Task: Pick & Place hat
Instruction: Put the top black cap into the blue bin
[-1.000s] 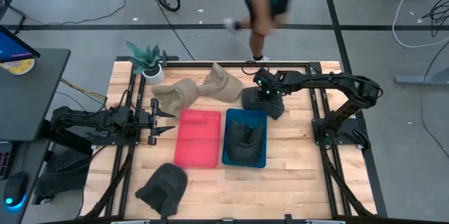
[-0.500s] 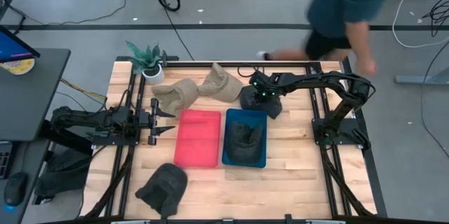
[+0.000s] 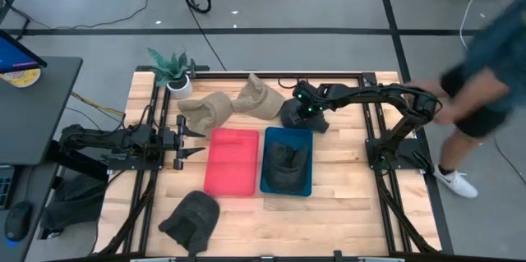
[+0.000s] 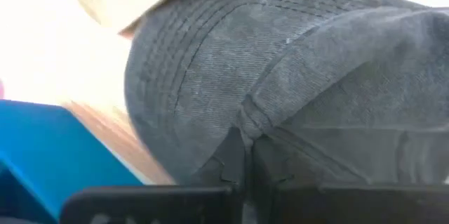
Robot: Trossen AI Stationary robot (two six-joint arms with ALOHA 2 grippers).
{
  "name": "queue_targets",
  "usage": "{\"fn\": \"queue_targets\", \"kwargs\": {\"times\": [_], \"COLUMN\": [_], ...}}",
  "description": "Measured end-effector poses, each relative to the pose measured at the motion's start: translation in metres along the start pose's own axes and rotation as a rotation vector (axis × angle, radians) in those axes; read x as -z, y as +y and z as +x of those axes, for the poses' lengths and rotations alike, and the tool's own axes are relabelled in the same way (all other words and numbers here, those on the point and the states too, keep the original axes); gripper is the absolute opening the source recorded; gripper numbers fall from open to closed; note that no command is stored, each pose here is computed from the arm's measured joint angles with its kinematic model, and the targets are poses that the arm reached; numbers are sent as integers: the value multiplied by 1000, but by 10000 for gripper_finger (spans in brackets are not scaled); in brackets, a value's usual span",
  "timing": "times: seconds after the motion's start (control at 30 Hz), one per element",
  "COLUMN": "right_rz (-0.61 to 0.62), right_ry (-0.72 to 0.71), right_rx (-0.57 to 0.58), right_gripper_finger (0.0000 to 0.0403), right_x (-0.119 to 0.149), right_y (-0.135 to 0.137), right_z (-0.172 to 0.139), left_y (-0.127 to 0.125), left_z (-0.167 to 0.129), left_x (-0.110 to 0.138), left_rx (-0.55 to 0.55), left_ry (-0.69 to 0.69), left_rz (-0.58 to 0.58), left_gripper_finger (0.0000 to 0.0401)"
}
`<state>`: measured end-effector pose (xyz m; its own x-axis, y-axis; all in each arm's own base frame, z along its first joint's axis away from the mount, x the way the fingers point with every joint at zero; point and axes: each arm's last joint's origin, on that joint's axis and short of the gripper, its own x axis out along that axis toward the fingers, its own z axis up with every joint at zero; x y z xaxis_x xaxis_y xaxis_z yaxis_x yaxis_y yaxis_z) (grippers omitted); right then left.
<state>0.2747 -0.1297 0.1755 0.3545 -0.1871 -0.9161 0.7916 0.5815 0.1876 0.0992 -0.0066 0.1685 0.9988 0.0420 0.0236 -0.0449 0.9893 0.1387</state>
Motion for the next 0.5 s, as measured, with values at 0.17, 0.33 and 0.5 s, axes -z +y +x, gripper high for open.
{"fn": "queue_targets", "kwargs": {"times": [0.17,0.33,0.5], "right_rz": [-54,-83,-137], "right_ry": [-106,-217,-298], "right_rx": [-20,-11,-39], "right_gripper_finger": [3,2,1], "right_x": [-12,-18,-15], "right_y": [5,6,7], "right_z": [-31,-70,-100], "left_y": [0,0,0], "left_z": [0,0,0], "left_x": [0,0,0], "left_rx": [0,0,0], "left_ry": [0,0,0], "left_rz": [0,0,0], "left_gripper_finger": [193,193,193]}}
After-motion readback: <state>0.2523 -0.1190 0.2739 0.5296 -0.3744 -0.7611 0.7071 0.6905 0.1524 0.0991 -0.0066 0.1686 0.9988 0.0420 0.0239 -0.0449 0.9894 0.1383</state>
